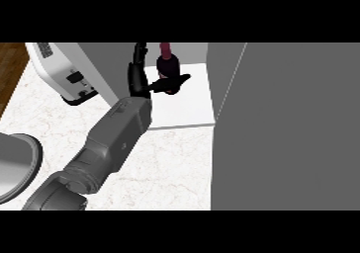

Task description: Pick up the wine, place it into the cabinet and close the cabinet

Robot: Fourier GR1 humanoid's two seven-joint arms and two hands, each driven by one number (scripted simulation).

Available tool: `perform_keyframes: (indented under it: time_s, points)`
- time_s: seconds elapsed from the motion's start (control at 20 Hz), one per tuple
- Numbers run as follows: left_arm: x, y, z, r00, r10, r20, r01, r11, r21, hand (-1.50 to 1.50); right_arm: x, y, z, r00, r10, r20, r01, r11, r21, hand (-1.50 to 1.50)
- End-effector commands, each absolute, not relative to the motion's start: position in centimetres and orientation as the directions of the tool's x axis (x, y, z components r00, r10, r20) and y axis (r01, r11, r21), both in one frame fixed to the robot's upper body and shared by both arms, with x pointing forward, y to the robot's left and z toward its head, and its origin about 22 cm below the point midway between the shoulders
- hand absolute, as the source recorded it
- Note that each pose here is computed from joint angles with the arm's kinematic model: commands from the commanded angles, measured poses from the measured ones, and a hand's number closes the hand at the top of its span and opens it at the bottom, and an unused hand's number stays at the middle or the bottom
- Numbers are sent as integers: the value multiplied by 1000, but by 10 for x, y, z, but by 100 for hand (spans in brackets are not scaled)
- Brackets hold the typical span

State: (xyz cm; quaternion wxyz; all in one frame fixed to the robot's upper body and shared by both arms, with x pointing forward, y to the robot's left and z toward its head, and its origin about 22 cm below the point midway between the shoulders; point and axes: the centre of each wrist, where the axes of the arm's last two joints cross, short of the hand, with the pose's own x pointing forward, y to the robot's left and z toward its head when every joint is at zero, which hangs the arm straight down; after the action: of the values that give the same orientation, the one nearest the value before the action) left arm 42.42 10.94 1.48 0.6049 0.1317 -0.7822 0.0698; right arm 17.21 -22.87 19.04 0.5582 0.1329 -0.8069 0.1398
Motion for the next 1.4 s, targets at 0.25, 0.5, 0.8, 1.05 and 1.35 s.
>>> perform_keyframes:
  time_s: [0.25,0.5,0.8,1.05,1.35]
  points:
    - [418,143,-4,-243,-120,962,-343,939,30,-150,163,-224,201,-363,-72,929,-395,915,-84,-150]
    - [412,128,-11,-254,-109,961,-325,945,21,-150,155,-227,195,-369,-92,925,-404,912,-70,-150]
    - [409,123,-15,-301,-71,951,-259,966,-10,-150,163,-218,197,-363,-88,928,-408,910,-73,-150]
    - [417,134,-4,-282,-31,959,-193,981,-25,-150,155,-233,200,-359,-87,929,-402,913,-70,-150]
    - [406,125,-19,-277,1,961,-174,983,-51,-150,162,-223,206,-359,-70,931,-388,918,-81,-150]
